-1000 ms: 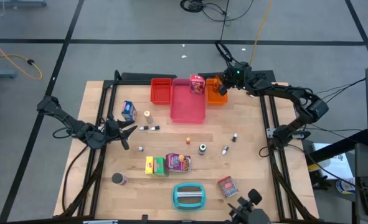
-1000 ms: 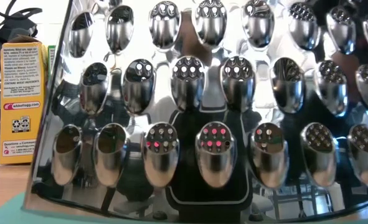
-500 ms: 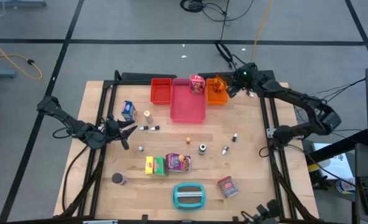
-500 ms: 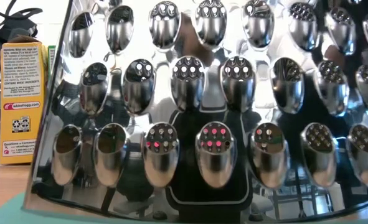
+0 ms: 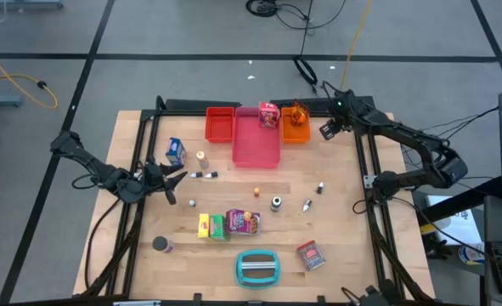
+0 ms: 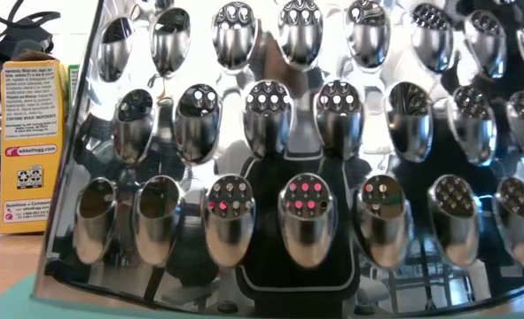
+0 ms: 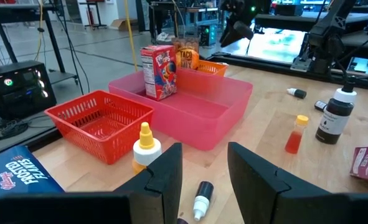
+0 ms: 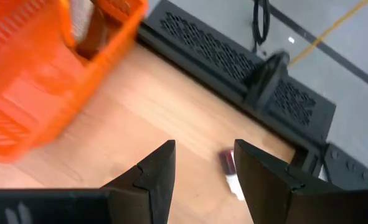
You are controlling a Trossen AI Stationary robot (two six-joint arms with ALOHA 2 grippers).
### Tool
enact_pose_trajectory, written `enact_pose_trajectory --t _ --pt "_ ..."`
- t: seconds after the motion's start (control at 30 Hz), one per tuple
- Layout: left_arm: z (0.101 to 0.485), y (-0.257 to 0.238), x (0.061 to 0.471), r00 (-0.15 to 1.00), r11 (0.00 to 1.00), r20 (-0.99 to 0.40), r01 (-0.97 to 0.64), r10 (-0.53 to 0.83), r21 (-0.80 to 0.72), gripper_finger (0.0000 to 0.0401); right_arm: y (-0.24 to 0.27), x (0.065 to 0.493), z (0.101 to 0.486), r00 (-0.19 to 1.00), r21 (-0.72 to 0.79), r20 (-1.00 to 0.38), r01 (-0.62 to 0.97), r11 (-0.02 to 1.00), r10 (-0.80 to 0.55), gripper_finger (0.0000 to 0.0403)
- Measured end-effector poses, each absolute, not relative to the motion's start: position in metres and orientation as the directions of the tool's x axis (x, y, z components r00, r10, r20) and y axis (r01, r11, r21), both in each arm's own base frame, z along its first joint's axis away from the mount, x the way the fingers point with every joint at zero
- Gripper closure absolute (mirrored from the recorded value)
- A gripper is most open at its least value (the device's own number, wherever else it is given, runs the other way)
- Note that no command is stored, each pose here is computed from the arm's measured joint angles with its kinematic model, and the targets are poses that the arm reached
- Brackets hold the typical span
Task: Pick & Place Kitchen Items
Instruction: Put the small red food coloring bottle into the red bin
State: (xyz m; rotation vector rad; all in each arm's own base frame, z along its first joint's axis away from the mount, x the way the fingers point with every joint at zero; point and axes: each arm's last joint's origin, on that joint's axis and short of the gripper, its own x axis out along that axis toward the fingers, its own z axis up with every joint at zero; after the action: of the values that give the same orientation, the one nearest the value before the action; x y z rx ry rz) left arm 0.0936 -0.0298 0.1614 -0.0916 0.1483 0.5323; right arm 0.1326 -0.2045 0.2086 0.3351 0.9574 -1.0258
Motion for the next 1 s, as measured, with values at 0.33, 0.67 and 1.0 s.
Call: enact_pose_trajectory --t 0.33,0.67,1.0 --pt "0.161 -0.030 0.094 0.851 0.858 -0.164 -0.512 0.499 -0.050 0.0272 -0.208 0.112 0.190 0.163 -0.152 -0.822 0.861 0.485 -0.546 0.0245" --pt "0.161 -0.030 0.094 0.851 0.857 -0.164 -0.512 0.499 -0.052 0.0272 -0.210 0.105 0.178 0.188 -0.137 -0.795 0.871 0.472 -0.577 0.0245" --pt "0.161 -0.030 0.094 0.851 0.857 -0.164 -0.512 0.499 -0.052 0.0272 -0.216 0.105 0.160 0.140 -0.188 -0.803 0.863 0.470 -0.579 0.0245"
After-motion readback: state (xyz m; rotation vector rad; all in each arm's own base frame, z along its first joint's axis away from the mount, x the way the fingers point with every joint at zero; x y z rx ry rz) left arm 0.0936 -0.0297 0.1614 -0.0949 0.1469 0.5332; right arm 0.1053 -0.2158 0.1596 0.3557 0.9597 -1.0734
